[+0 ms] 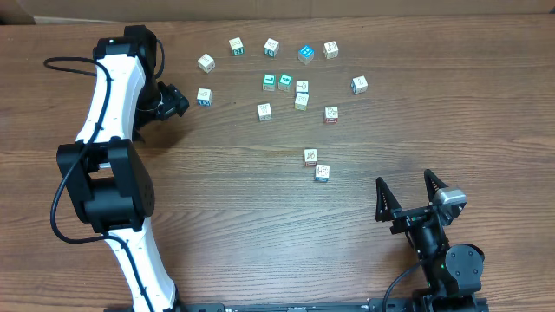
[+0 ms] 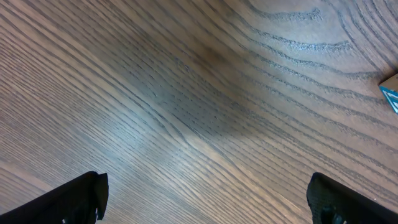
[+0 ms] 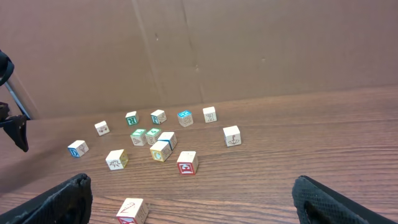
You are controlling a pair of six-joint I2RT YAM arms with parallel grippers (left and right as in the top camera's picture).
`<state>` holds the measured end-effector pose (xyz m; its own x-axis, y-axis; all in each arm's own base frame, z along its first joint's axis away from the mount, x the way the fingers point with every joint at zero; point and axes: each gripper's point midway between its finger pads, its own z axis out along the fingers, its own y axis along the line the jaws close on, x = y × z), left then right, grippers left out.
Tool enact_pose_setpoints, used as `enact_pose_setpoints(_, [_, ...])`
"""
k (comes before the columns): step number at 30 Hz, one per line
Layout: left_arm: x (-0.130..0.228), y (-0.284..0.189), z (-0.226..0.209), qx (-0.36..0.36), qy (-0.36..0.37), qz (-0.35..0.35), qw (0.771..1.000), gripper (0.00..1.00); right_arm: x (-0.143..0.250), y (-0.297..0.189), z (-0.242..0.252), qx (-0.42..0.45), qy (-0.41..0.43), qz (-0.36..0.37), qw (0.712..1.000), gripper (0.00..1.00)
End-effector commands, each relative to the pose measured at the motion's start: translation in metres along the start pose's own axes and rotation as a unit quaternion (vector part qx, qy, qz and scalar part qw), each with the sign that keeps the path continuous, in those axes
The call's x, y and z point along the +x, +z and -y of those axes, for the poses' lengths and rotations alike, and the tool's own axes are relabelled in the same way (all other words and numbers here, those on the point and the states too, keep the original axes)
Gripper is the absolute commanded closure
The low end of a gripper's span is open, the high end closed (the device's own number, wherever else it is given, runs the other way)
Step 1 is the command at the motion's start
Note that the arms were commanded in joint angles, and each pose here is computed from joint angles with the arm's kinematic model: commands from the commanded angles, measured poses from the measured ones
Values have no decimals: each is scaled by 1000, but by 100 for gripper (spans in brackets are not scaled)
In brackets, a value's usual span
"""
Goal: Form a circle
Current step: 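Release the block and retract the left arm to the left side, then move the right gripper forward over the block cluster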
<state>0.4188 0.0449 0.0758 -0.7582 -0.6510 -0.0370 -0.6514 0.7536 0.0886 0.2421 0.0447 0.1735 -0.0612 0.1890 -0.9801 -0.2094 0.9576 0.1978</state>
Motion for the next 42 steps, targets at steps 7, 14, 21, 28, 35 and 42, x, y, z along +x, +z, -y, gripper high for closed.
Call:
enact_pose_setpoints(7, [-2,-4,5,8,9,5,1000,0,1,0,1,1,1,2,1000,0])
enact_pose_setpoints(14, [-2,-3,5,7,9,5,1000,0,-7,0,-1,-2,-1,20,1000,0])
enact_pose_setpoints(21, [-2,-4,5,8,9,5,1000,0,-8,0,-3,-8,1,21,1000,0])
enact_pose_setpoints(28, [-2,-4,5,8,9,5,1000,1,-11,-4,-29,-82,46,10,996,0])
enact_pose_setpoints(35, [-2,-3,5,7,9,5,1000,0,-72,-19,-40,-78,58,31,995,0])
enact_pose_setpoints(42, [-2,-4,5,8,9,5,1000,0,-153,-23,-54,-59,67,-11,996,0])
